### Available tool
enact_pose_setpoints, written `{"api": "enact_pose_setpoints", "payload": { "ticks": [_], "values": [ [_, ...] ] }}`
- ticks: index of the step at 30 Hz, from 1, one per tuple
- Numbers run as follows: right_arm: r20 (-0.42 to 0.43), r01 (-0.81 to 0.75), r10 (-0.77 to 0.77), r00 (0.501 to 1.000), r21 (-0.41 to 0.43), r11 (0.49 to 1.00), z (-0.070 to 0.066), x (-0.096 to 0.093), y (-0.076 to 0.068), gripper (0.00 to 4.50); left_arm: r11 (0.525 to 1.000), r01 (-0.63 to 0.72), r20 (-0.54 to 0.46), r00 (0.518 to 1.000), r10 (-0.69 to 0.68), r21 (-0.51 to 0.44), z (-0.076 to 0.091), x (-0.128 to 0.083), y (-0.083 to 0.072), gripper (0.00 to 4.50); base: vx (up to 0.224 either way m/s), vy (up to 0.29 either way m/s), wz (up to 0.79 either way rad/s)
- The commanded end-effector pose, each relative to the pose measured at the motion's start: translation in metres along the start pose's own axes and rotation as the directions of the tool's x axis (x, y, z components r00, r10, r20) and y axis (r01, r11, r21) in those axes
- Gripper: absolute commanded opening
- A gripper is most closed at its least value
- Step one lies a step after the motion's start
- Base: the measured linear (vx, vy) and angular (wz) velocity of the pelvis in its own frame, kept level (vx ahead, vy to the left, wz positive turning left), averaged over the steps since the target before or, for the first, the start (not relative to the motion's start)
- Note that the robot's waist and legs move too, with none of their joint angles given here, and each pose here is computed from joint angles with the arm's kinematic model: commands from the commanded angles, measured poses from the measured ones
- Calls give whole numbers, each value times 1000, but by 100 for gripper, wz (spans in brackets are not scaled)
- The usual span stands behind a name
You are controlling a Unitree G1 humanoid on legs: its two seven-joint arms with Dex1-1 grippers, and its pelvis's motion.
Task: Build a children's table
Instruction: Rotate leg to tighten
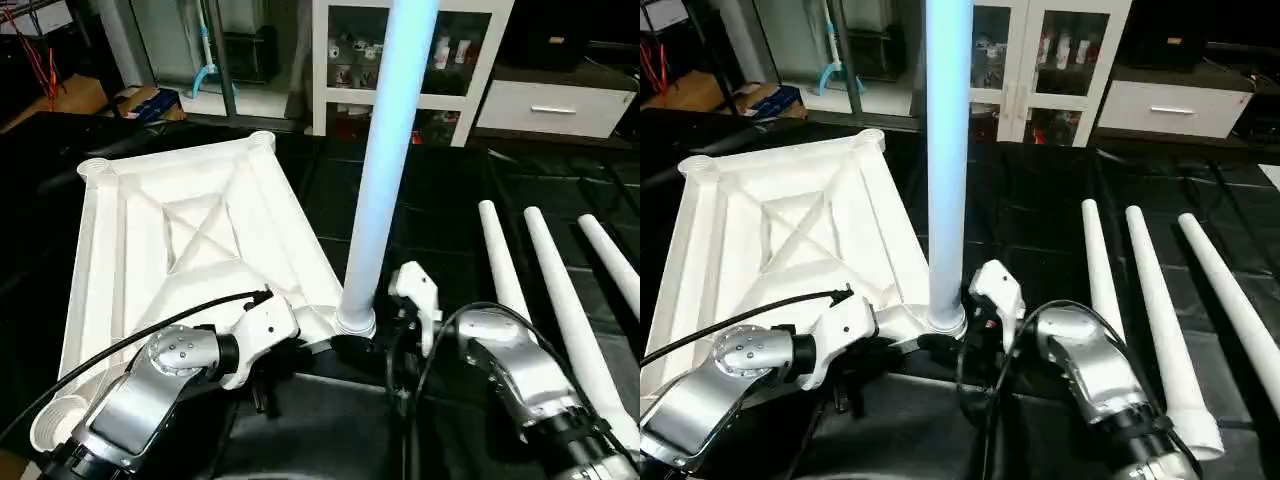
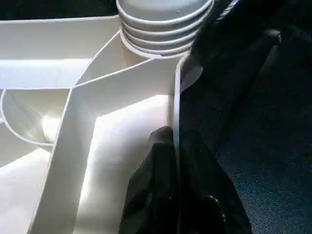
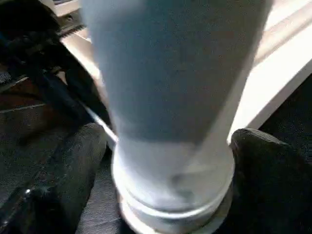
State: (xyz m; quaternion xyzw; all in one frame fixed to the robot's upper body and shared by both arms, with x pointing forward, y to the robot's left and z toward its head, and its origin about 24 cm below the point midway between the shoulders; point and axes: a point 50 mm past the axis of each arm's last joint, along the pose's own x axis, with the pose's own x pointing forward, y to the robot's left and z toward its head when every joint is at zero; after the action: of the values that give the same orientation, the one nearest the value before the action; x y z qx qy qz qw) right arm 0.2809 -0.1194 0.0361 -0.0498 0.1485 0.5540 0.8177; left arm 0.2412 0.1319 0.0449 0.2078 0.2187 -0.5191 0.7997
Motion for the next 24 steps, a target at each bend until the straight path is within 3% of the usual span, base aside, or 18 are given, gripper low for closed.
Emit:
{"api": "enact_pose_setpoints", "payload": {
  "ticks": [1, 9, 16, 19, 24],
  "values": [
    [-1, 15, -15, 1000, -23, 1000, 4, 3, -3, 450, 1000, -14, 3, 1000, 14, -7, -3, 0, 1, 3, 0, 0, 0],
    [17, 30, -30, 999, -5, 1000, 4, 5, -6, 431, 1000, -18, -10, 1000, 18, -13, -5, -1, -1, 1, 0, 0, 0],
    [4, 30, -30, 1000, -15, 999, 2, 3, -8, 356, 1000, -20, -15, 1000, 20, -10, -5, -1, 1, 0, 0, 0, 0],
    [-11, 38, -39, 999, -37, 999, 1, 3, -11, 351, 1000, -22, -19, 1000, 22, -8, -6, -2, 3, 0, 0, 0, 0],
    [-11, 56, -56, 998, -43, 998, 2, 4, -13, 303, 1000, -23, -19, 1000, 23, -6, -5, -1, 3, 0, 0, 0, 0]
  ]
}}
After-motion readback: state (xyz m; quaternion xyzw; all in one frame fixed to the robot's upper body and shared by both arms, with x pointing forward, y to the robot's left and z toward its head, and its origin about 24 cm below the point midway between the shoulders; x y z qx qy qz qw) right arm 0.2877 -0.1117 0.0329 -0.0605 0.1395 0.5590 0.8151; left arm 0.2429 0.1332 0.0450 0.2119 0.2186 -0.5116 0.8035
